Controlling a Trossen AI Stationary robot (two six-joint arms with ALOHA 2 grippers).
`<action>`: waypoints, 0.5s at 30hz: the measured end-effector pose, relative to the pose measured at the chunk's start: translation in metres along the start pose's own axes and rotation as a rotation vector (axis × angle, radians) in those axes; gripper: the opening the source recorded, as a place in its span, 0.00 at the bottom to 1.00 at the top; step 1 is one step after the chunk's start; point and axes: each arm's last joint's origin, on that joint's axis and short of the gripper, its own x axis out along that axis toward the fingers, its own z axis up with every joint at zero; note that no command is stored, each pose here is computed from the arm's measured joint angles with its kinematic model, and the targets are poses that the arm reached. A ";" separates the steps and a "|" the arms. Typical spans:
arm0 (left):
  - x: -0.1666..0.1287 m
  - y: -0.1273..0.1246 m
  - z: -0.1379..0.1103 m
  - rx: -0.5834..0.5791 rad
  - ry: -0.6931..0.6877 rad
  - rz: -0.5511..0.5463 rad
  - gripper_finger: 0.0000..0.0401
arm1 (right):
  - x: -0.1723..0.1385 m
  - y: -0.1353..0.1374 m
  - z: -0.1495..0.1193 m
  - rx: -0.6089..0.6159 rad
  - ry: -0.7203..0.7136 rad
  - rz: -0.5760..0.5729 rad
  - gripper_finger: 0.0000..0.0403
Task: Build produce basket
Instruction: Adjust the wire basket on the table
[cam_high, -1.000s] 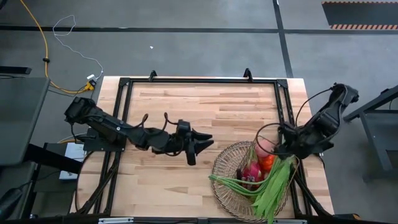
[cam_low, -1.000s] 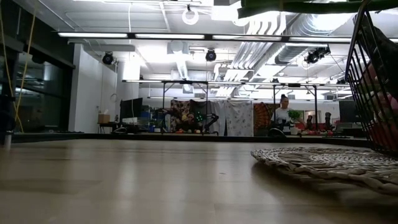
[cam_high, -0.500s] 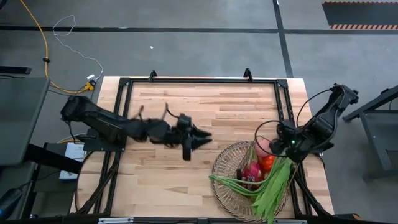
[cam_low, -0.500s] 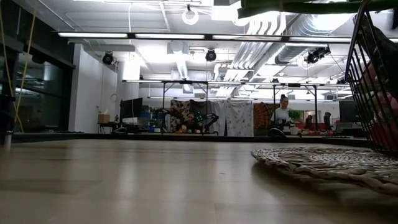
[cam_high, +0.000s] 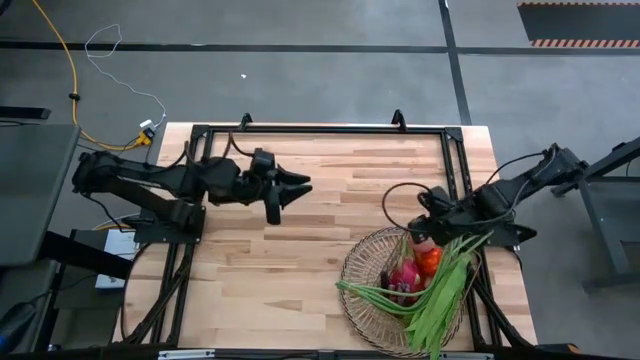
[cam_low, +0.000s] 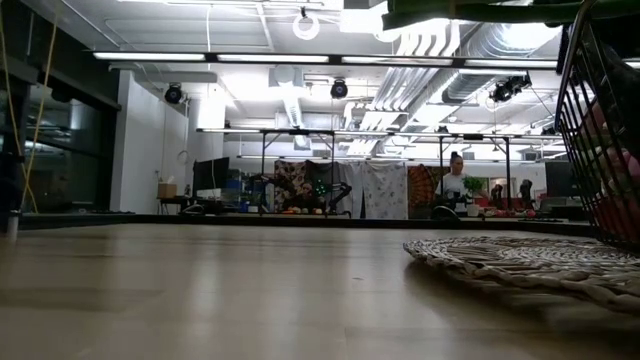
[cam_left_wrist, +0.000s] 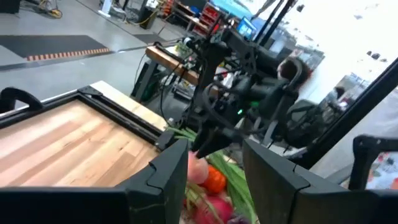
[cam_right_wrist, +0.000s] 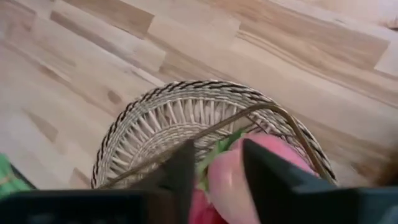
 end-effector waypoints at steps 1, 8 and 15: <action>-0.001 0.000 0.001 -0.013 -0.006 -0.001 0.35 | 0.003 0.002 0.002 0.011 0.004 -0.004 0.24; -0.004 0.000 0.004 -0.015 -0.014 -0.007 0.35 | 0.016 0.001 0.011 -0.052 0.050 -0.126 0.04; -0.004 0.000 0.003 -0.010 -0.010 -0.005 0.35 | 0.034 0.005 0.022 -0.167 0.158 -0.191 0.00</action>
